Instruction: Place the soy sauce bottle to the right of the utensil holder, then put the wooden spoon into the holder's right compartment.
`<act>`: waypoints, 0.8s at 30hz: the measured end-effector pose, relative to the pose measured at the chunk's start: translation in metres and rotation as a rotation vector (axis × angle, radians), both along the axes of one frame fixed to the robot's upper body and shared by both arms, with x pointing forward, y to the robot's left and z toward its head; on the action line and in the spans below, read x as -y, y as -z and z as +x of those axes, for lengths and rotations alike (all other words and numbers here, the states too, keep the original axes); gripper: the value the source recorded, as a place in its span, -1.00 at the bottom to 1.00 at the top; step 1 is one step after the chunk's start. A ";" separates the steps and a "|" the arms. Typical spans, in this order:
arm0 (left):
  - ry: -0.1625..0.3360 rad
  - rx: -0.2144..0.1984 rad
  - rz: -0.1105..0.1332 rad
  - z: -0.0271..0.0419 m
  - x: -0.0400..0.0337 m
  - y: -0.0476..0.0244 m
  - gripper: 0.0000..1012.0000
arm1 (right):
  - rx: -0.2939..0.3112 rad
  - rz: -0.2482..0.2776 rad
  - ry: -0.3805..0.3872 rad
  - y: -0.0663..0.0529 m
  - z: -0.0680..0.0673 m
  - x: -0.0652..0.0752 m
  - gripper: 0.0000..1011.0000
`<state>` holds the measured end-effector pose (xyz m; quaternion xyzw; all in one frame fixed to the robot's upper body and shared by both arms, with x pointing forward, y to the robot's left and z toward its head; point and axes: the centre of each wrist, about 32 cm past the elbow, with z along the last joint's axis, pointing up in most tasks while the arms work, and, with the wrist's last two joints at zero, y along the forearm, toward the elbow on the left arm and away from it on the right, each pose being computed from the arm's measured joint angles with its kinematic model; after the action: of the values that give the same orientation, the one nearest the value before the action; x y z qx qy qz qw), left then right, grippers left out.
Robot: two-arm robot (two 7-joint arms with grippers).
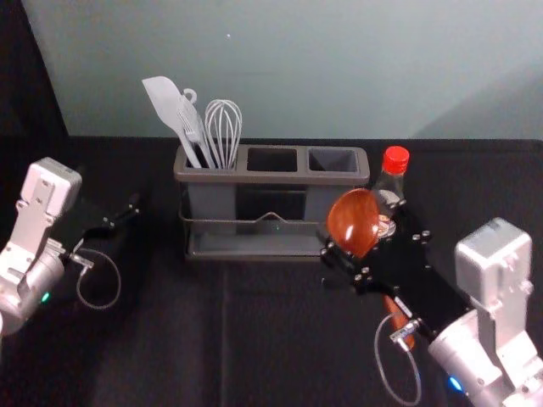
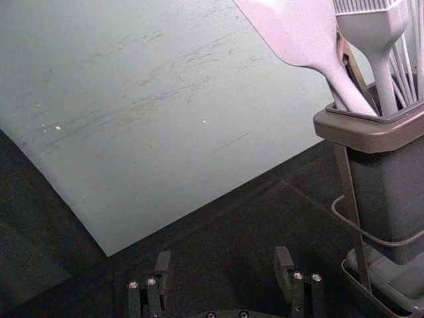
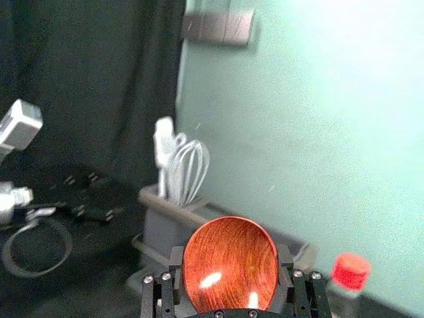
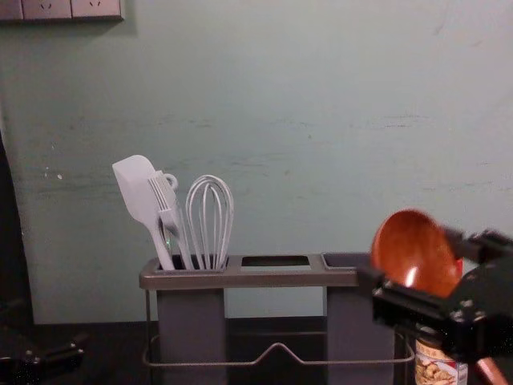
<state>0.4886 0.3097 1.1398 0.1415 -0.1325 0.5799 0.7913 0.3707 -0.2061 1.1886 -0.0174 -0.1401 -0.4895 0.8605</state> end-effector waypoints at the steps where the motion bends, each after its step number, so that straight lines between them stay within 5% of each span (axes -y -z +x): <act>1: 0.000 0.000 0.000 0.0000 0.0000 0.0000 0.98 | 0.028 0.002 0.009 0.002 -0.001 0.000 0.66; 6: 0.000 0.000 0.000 0.0000 0.0000 0.0000 0.98 | 0.097 0.032 0.054 0.014 -0.008 0.001 0.66; 24: 0.000 0.000 0.000 0.0000 0.0000 0.0000 0.98 | 0.097 0.040 0.064 0.017 -0.009 0.001 0.66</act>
<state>0.4886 0.3097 1.1398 0.1415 -0.1325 0.5799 0.7913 0.3612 -0.2075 1.1720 0.0193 -0.1712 -0.5199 0.8367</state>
